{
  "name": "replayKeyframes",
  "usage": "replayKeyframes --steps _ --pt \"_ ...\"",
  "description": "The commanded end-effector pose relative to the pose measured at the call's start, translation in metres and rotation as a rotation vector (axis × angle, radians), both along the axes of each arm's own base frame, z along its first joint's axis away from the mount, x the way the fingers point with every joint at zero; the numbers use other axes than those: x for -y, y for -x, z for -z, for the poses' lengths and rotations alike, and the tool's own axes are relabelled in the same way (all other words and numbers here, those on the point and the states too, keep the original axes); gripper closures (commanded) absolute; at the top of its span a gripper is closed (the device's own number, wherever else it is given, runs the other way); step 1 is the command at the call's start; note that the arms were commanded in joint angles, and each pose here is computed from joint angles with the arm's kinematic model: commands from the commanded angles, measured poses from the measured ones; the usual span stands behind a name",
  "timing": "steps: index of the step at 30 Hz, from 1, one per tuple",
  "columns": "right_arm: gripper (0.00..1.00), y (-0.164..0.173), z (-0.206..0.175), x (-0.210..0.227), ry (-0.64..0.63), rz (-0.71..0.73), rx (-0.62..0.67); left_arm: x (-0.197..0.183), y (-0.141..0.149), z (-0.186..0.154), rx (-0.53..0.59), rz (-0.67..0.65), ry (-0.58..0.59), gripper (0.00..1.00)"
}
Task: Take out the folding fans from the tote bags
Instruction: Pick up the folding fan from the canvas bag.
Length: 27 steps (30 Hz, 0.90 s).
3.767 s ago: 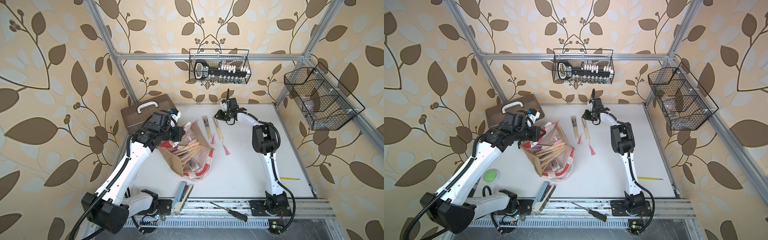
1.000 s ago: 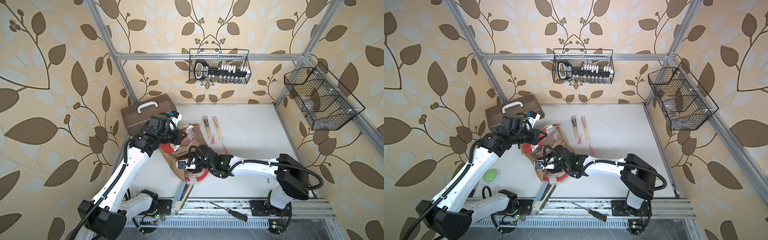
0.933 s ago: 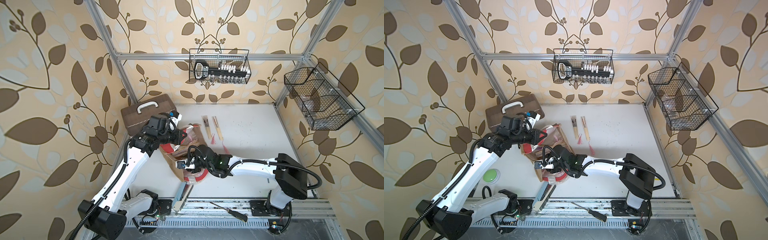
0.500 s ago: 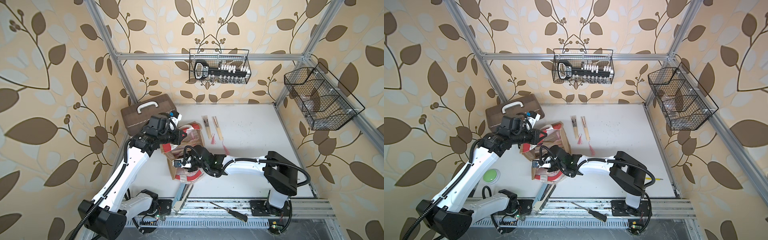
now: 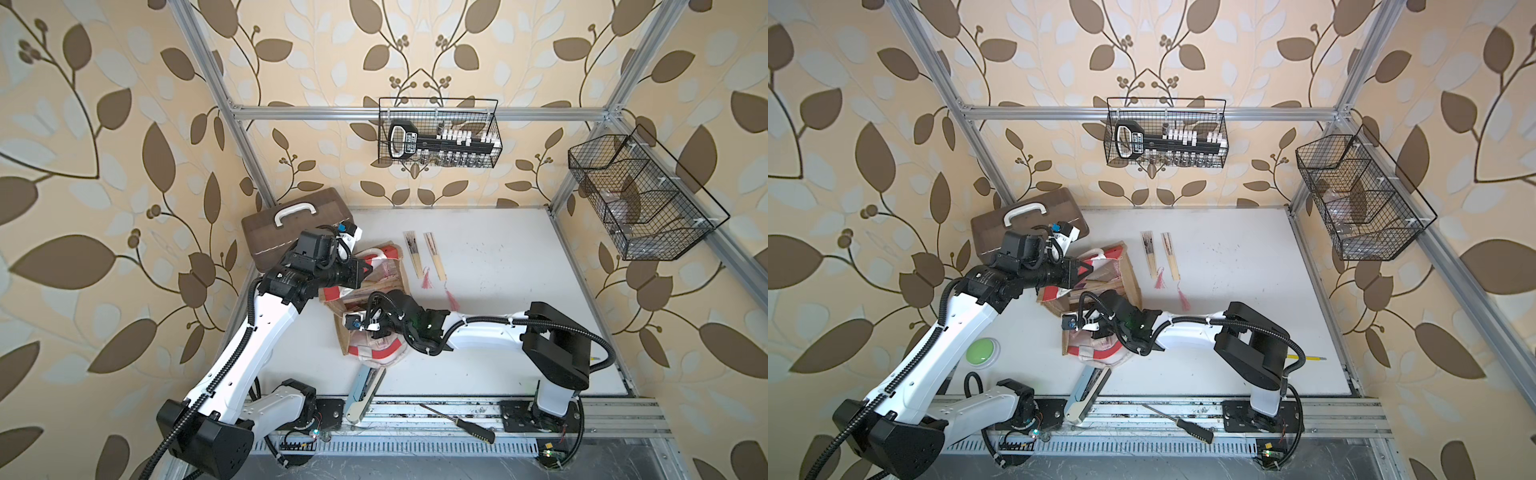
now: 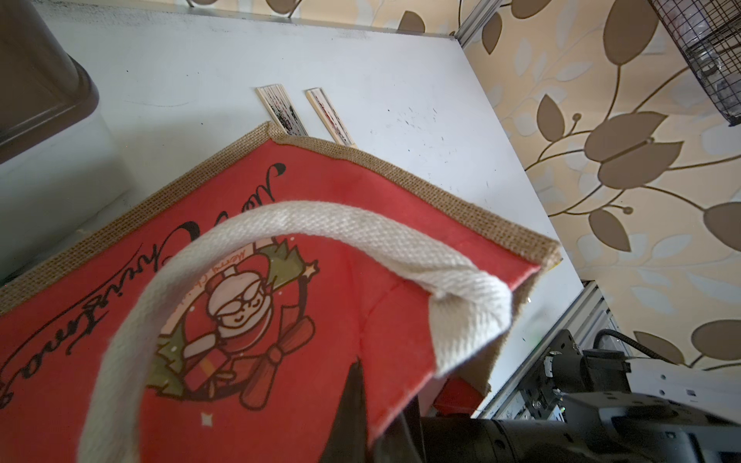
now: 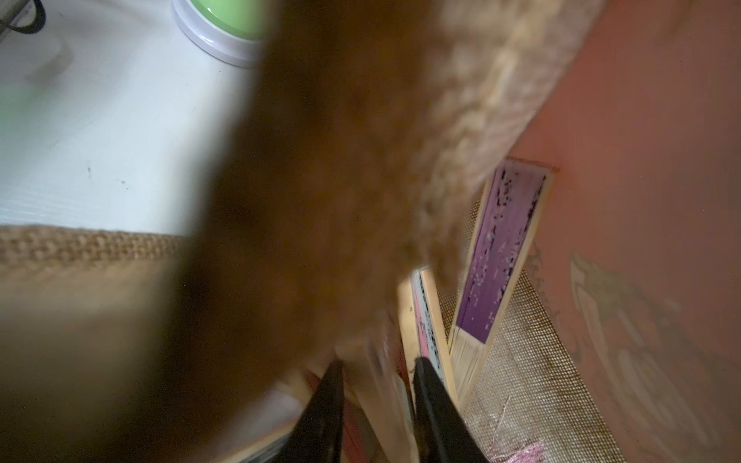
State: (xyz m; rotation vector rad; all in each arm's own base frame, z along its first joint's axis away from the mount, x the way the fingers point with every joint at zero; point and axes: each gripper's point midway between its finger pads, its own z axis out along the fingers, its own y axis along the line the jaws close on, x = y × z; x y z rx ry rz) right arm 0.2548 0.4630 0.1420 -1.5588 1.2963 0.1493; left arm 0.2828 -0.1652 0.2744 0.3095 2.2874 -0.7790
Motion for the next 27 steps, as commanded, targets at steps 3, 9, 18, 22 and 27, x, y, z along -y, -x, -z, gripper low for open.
replayKeyframes --steps 3,9,18,22,27 --pt "0.68 0.009 0.023 -0.003 0.066 -0.067 0.007 0.000 -0.006 -0.016 0.060 0.001 0.012 1.00" --pt "0.67 0.004 0.025 0.000 0.081 -0.049 0.009 -0.001 -0.007 -0.015 0.057 -0.008 0.005 1.00" --pt "0.71 -0.010 0.028 0.006 0.074 -0.029 -0.009 -0.002 -0.008 -0.014 0.053 -0.014 -0.002 1.00" --pt "0.72 -0.002 0.036 0.005 0.103 -0.078 -0.018 -0.002 -0.008 -0.013 0.051 -0.015 -0.003 1.00" --pt "0.73 0.001 0.030 0.007 0.081 -0.090 -0.008 -0.002 -0.008 -0.012 0.048 -0.015 -0.004 1.00"
